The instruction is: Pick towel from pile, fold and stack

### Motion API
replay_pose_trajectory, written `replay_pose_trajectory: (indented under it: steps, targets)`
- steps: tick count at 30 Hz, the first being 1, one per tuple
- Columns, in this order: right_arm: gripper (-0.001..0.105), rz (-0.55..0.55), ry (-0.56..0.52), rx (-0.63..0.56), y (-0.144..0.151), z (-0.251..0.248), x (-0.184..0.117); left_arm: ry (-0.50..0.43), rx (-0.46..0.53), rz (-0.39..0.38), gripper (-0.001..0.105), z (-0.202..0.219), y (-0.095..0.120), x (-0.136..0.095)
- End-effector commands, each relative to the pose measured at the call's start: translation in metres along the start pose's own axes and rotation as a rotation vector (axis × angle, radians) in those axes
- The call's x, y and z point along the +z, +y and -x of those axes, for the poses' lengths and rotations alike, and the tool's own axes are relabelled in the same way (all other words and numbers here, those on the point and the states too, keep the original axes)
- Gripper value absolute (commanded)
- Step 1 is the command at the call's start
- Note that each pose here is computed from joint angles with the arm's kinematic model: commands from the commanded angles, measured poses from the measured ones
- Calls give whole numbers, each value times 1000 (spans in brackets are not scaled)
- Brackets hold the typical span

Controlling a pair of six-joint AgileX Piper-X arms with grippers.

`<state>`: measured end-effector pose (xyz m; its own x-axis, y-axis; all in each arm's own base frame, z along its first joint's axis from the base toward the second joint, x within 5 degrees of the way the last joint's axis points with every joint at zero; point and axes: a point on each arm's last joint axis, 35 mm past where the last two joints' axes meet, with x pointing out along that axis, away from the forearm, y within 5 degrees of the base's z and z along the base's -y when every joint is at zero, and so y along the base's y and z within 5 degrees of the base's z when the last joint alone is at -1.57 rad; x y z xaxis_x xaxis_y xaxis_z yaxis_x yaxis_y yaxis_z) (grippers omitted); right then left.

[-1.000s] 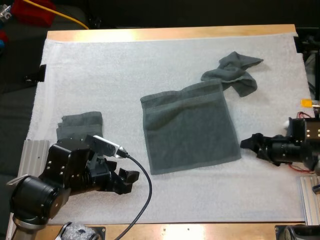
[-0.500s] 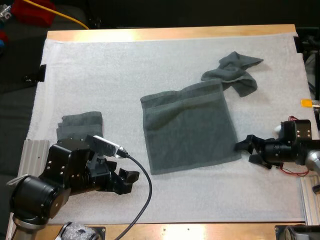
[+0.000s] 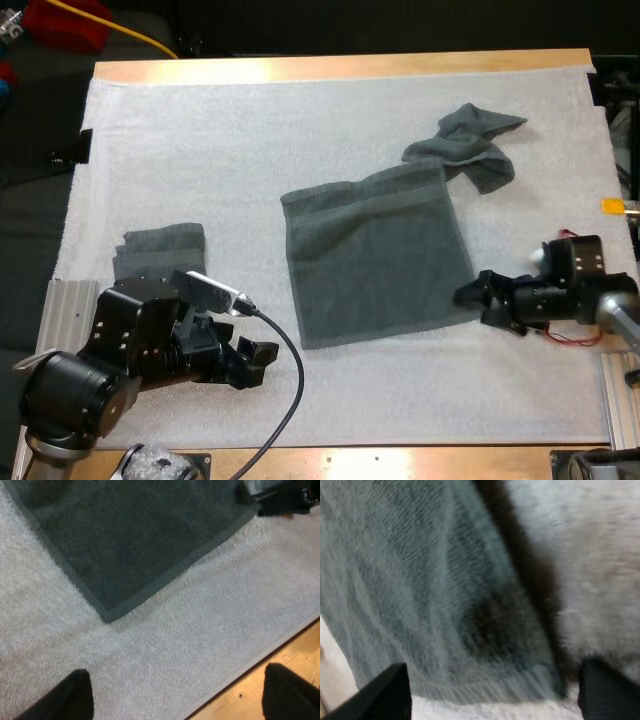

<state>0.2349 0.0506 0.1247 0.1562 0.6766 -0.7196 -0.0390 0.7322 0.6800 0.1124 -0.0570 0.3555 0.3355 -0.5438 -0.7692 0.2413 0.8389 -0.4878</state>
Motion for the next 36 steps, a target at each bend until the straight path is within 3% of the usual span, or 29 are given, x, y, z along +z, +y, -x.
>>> replay_pose_trajectory:
  steps: [1, 9, 11, 16, 24, 30, 36]
  targets:
    - [70, -21, 40, -8, -2, -10, -5, 0, 0, -5, 67, 1, -1, 0]
    - [69, -42, 17, -66, -1, -12, -4, 15, 5, 2, 67, 1, 0, -2]
    - [64, -42, 13, -76, -2, -12, -4, 15, 5, 2, 67, 1, 0, -2]
    - [37, -45, 6, -113, -3, -12, -4, 18, 6, 3, 67, 0, 0, -1]
    - [2, -7, -61, -170, 5, -1, -2, 11, 3, 0, 68, 0, 0, -1]
    - [1, 27, -113, -165, 15, 11, 0, -8, -3, -3, 70, -6, 2, 1]
    - [1, 12, -89, -177, 16, 14, -5, 21, -50, 114, 70, -36, 16, -5]
